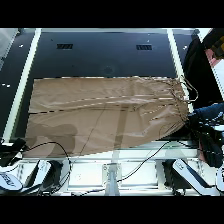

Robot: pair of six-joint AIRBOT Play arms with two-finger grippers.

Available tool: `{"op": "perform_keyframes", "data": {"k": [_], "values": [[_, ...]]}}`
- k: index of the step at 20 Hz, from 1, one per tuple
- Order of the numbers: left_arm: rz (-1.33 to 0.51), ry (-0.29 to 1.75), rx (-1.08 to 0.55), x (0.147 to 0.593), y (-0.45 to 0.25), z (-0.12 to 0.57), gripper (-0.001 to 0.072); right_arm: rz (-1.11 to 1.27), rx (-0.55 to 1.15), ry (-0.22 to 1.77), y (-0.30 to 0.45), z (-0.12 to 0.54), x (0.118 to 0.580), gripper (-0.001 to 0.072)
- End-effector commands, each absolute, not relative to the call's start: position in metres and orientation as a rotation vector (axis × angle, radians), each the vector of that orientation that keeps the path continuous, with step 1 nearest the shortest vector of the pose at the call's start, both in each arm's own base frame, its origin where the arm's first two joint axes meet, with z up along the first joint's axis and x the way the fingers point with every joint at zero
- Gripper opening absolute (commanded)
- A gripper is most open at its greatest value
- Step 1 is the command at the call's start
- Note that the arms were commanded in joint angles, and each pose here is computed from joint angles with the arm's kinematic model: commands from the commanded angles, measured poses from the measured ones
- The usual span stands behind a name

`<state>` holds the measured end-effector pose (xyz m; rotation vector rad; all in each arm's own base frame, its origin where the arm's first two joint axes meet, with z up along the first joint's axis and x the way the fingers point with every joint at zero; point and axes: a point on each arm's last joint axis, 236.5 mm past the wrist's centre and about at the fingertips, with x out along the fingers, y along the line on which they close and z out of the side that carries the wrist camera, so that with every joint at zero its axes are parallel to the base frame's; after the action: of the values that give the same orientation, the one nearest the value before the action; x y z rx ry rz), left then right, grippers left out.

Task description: Fold the clothes and pants, and hang the long-sleeved shirts on hangers.

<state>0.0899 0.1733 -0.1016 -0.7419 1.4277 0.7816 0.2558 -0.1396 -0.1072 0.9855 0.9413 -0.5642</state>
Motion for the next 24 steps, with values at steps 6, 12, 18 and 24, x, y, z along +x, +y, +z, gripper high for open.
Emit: {"op": "perform_keyframes", "data": {"k": [6, 12, 18, 24], "values": [[0.756, 1.424, -0.744, 0.096, 0.178, -0.115, 0.0571, -0.563, 0.987, 0.942, -0.139, -0.107, 0.256, 0.0044], [0.719, 1.384, -0.846, 0.112, 0.164, -0.114, 0.043, -0.563, 0.987, 0.942, -0.139, -0.107, 0.256, 0.0044], [0.684, 1.418, -0.844, 0.11, 0.159, -0.108, 0.0015, -0.559, 0.989, 0.948, -0.138, -0.107, 0.255, 0.0044], [0.652, 1.371, -0.808, 0.132, 0.184, -0.056, 0.0015, -0.444, 0.964, 1.013, -0.123, -0.091, 0.261, 0.0044]]}}
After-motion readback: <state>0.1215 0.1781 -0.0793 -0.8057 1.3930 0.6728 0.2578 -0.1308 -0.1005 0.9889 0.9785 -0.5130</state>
